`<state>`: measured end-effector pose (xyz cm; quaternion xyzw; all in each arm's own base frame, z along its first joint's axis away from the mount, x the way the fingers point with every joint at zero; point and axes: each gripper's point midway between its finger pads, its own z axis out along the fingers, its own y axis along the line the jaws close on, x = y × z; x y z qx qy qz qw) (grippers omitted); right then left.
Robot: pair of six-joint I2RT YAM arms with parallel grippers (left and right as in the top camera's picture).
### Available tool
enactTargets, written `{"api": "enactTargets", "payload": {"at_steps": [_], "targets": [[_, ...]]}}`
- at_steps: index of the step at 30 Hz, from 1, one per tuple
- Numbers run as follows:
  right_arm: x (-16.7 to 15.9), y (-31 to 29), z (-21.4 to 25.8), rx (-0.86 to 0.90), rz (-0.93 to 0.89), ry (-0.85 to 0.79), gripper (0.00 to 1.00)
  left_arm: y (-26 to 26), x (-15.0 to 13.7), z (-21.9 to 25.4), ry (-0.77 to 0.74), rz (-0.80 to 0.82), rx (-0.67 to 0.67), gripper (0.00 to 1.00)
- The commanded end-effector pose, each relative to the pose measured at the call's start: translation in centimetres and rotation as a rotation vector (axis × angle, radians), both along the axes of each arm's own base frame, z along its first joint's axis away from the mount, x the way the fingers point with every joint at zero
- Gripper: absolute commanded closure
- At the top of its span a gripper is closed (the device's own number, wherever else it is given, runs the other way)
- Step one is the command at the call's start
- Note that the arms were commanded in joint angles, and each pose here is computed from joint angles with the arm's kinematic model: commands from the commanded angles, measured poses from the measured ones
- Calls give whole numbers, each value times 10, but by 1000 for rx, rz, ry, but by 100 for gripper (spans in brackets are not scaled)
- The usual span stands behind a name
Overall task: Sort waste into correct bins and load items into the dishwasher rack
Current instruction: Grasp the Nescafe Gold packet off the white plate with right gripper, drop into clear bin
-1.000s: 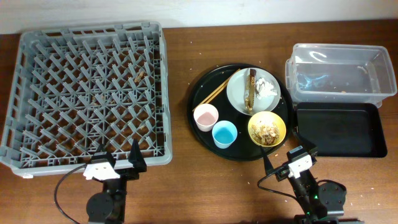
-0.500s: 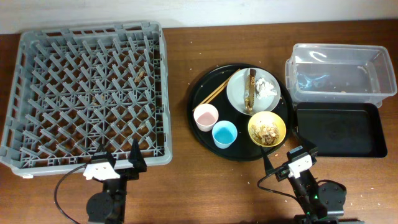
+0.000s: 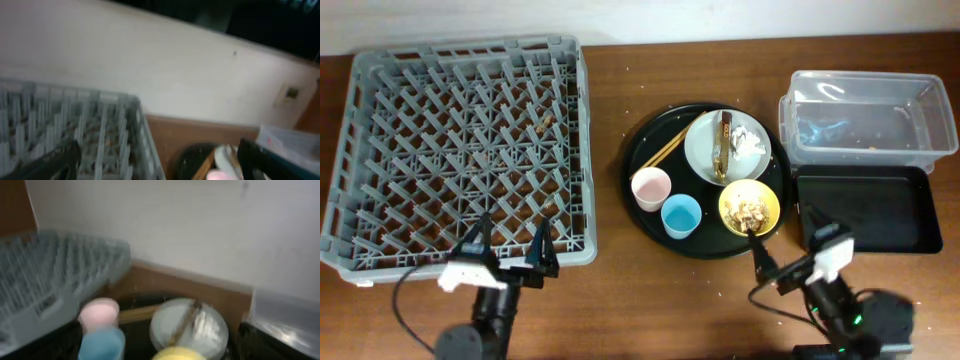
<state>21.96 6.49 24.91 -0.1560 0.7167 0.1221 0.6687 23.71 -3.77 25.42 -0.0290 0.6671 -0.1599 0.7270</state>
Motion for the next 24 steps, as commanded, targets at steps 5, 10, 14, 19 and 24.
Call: {"api": "enactTargets", "payload": {"at_steps": [5,10,14,19,24], "targets": [[74,5,34,40,25,598,2,-43,69,46,587,-196,26,1],[125,29,-30,129,167,865,1,-57,102,3,906,-251,11,1],[183,-10,-114,95,-131,993,24,-62,113,-27,997,-267,2,1],[229,21,-202,92,-181,1033,30,-62,115,-36,1022,-266,2,1],[231,36,-185,144,-150,1031,96,-62,114,-37,1029,-266,2,1]]}}
